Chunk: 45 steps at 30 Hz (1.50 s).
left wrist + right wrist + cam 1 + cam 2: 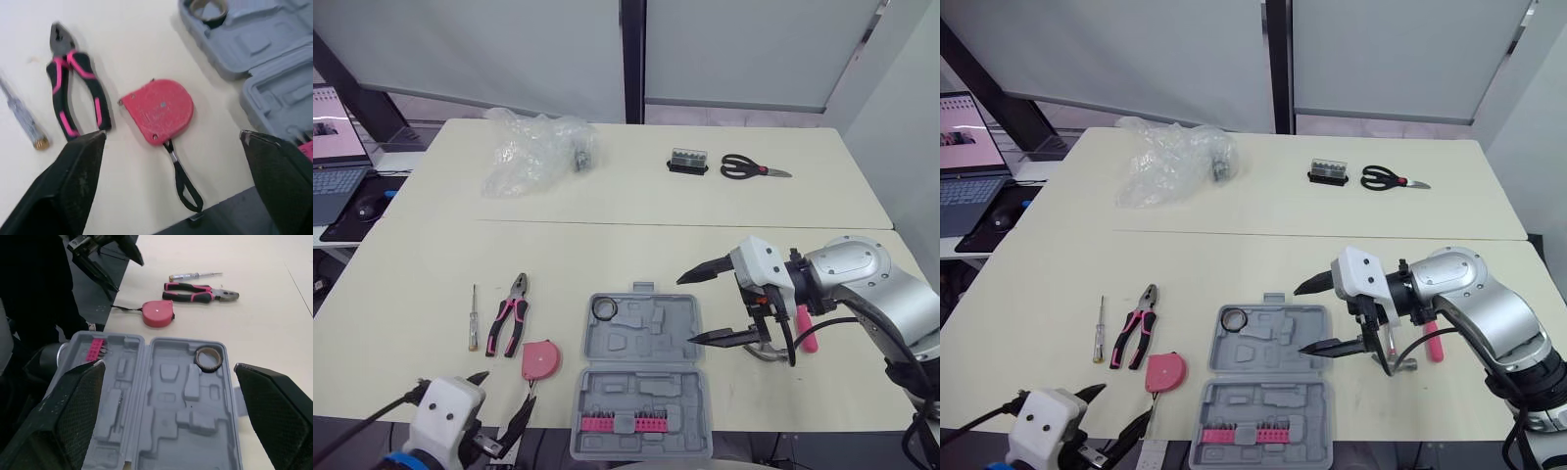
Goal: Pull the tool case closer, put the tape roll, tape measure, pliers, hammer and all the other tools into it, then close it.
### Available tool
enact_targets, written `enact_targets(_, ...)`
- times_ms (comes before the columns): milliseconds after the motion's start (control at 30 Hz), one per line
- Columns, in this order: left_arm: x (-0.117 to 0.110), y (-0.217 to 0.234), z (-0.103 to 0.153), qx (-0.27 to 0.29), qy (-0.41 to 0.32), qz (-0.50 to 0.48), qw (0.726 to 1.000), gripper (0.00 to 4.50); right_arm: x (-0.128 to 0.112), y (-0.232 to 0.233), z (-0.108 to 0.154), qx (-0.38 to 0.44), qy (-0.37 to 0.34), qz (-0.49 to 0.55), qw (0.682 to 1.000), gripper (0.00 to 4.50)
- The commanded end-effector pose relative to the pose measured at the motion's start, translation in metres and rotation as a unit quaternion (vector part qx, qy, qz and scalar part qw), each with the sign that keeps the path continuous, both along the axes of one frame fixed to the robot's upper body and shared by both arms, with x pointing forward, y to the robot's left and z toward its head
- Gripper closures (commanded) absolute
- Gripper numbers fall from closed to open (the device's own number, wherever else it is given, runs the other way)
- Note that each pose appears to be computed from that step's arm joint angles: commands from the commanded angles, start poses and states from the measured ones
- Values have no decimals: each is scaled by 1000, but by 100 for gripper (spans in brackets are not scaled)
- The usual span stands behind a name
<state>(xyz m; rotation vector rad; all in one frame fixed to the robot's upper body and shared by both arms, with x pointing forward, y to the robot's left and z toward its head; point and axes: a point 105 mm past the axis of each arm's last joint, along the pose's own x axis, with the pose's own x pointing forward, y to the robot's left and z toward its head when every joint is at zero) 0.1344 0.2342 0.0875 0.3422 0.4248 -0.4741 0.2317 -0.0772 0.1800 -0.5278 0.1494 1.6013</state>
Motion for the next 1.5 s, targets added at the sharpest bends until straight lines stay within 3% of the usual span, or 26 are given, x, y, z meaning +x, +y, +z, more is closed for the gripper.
enact_targets(33,3,15,11,9,-14,-75,997,6,-11,8,18,32,-31,23,999,0)
enact_targets(300,13,48,9,59,17,-229,971,6,-24,24,10,68,-55,43,995,0)
enact_targets(467,37,53,10,78,23,-281,956,6,-27,30,1,81,-47,40,995,0)
enact_targets(700,59,42,2,75,29,-317,945,6,-27,33,-4,89,-14,22,996,0)
enact_targets(1033,72,35,-23,84,48,-339,936,6,-16,33,-14,62,-16,-9,998,0)
enact_targets(1500,82,34,-50,93,60,-345,932,6,-17,29,-14,53,-13,-7,998,0)
